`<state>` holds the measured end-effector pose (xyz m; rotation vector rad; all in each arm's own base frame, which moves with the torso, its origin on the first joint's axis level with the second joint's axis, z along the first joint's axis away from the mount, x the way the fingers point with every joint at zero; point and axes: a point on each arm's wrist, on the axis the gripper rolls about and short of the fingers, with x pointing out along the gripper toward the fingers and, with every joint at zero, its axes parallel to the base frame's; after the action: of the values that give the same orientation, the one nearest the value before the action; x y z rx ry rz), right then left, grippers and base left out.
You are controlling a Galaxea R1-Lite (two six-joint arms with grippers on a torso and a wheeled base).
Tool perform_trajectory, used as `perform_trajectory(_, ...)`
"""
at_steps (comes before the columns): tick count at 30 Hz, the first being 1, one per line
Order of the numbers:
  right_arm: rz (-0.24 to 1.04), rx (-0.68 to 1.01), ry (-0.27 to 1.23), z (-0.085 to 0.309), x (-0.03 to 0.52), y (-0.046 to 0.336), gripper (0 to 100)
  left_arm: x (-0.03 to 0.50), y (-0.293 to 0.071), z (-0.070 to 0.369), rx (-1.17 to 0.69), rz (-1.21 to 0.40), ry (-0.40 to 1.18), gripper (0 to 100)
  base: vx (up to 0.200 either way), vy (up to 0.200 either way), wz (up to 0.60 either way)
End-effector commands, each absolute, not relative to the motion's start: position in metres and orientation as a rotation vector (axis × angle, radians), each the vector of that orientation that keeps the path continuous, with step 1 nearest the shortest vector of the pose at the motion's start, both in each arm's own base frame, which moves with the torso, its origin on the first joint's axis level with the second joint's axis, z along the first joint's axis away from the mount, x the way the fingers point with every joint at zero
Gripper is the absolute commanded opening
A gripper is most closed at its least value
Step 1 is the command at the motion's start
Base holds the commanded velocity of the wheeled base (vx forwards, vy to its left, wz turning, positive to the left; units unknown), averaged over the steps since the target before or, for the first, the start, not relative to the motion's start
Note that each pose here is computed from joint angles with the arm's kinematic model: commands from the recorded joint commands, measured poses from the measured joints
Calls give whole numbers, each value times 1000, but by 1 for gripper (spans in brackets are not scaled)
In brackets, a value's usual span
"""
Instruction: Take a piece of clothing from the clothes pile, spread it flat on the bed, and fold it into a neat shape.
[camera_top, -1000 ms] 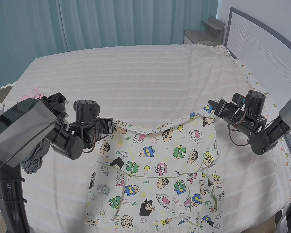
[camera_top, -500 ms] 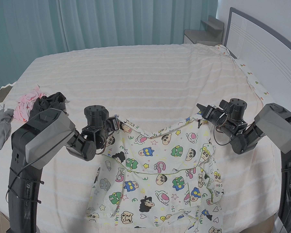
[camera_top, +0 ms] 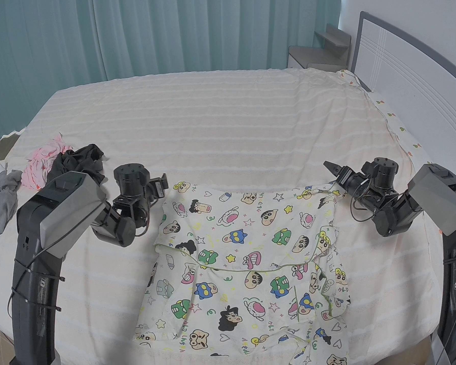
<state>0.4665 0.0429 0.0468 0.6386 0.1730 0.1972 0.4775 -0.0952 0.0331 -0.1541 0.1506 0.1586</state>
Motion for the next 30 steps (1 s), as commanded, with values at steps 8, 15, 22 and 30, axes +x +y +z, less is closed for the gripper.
perform_trajectory(8,135,669,193,56,466,16,100,486,-43,41,-160,264,113,100,0,0,0)
perform_trajectory(15,40,748,300,62,456,-9,100,449,-38,59,-170,231,177,100,0,0,0)
perform_trajectory(22,-30,777,378,71,446,-25,100,413,-40,75,-229,172,227,100,0,0,0)
perform_trajectory(30,-59,886,439,84,393,-56,100,321,-70,90,-387,-43,379,100,0,0,0)
